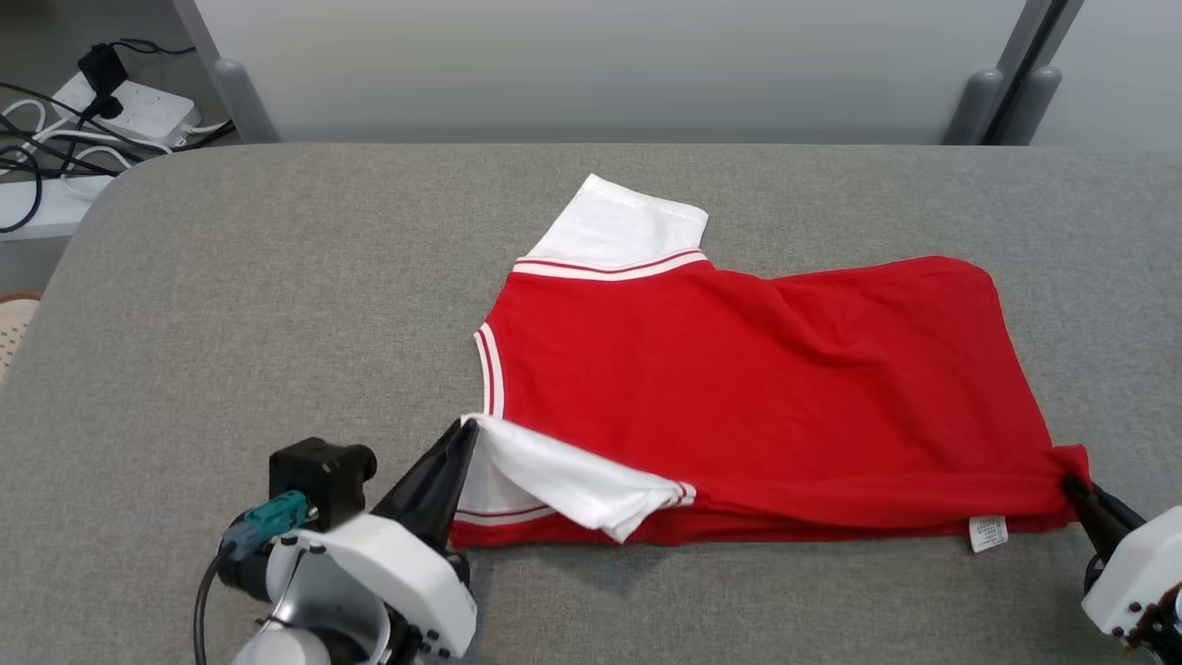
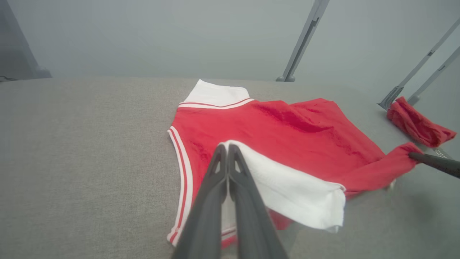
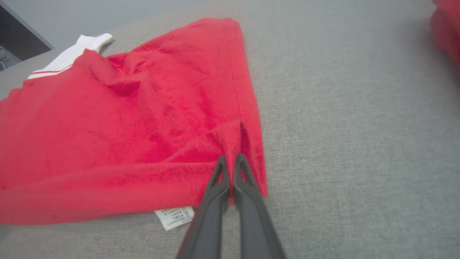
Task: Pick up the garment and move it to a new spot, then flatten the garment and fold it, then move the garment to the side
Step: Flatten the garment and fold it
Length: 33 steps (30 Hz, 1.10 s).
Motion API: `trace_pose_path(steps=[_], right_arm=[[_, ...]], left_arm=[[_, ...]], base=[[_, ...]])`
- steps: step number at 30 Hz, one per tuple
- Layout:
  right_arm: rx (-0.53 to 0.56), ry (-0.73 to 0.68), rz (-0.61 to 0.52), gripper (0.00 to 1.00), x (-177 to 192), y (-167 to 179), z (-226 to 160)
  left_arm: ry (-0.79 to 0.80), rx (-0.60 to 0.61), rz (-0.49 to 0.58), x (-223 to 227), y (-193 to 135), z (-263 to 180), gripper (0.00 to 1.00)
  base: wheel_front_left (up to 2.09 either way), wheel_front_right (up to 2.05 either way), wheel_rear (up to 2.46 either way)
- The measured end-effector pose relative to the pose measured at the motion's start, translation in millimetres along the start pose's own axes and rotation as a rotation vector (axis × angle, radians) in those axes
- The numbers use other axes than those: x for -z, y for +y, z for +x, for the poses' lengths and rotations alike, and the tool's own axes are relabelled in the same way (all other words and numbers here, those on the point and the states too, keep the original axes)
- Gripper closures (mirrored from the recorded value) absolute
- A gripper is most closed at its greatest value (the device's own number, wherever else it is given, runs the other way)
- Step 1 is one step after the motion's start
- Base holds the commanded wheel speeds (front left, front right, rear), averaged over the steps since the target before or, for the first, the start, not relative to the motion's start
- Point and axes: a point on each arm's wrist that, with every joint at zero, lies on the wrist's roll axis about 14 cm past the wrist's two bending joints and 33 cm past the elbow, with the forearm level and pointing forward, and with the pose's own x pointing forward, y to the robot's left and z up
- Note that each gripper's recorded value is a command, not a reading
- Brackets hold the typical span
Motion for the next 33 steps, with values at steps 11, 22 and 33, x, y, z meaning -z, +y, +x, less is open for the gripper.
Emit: trace_pose_path(steps=[11,22,33], right_arm=[[-0.035,0.001,-0.034,1.00,-18.4,17.0,61.6],[0.009,0.032,-0.008,1.00,-14.4,5.2,77.2],[0.022,0.047,0.019,0.70,-11.0,4.5,87.3]], left_arm=[[-0.028,-0.018,0.006,11.9,18.1,67.3,1.00],[-0.091,0.002,0.051,4.4,18.8,89.3,1.00],[0.008,0.026,0.080,32.7,19.4,115.5,0.87]], base=[[0.00,0.00,0.00],[0.00,0.00,0.00],[0.00,0.00,0.00]])
